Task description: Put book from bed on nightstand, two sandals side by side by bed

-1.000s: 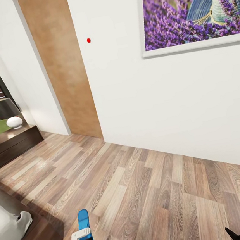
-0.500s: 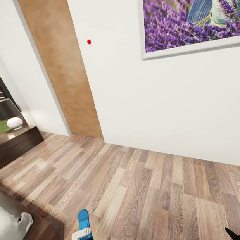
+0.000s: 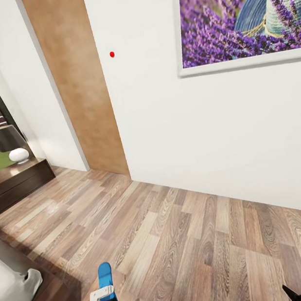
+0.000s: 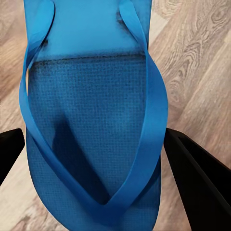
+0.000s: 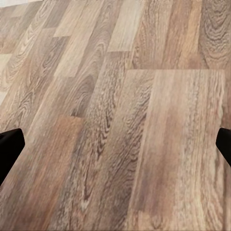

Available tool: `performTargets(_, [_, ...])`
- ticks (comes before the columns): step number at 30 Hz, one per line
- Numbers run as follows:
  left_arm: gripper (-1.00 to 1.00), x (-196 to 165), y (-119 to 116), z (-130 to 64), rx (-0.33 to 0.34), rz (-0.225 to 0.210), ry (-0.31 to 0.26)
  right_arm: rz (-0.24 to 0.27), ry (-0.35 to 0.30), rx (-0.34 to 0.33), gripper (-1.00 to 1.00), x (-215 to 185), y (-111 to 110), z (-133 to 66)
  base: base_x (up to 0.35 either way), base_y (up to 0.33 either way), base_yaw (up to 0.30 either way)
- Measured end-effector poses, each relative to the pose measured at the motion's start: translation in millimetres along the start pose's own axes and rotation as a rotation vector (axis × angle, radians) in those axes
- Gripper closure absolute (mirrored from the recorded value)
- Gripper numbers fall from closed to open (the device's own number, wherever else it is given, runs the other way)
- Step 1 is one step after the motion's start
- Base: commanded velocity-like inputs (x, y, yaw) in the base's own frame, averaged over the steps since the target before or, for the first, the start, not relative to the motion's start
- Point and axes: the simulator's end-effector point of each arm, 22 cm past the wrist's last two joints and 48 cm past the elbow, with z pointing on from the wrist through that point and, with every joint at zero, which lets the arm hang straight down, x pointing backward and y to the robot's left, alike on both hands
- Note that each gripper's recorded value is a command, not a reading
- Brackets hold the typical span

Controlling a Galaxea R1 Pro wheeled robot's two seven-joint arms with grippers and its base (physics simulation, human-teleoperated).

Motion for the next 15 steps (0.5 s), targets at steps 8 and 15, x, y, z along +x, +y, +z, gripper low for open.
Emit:
performTargets(8, [1.0, -3.0, -0.8, -2.6, 0.0, 0.0, 0.001, -0.001, 0.001, -0.001, -1.0, -3.4, 1.7, -1.8, 0.0, 0.0, 0.0])
performTargets(15, [1.0, -0.2, -0.1, -1.6, -0.002, -0.001, 0.007, -0.002, 0.007, 0.002, -1.0, -0.8, 0.7, -1.7, 0.0, 0.0, 0.0])
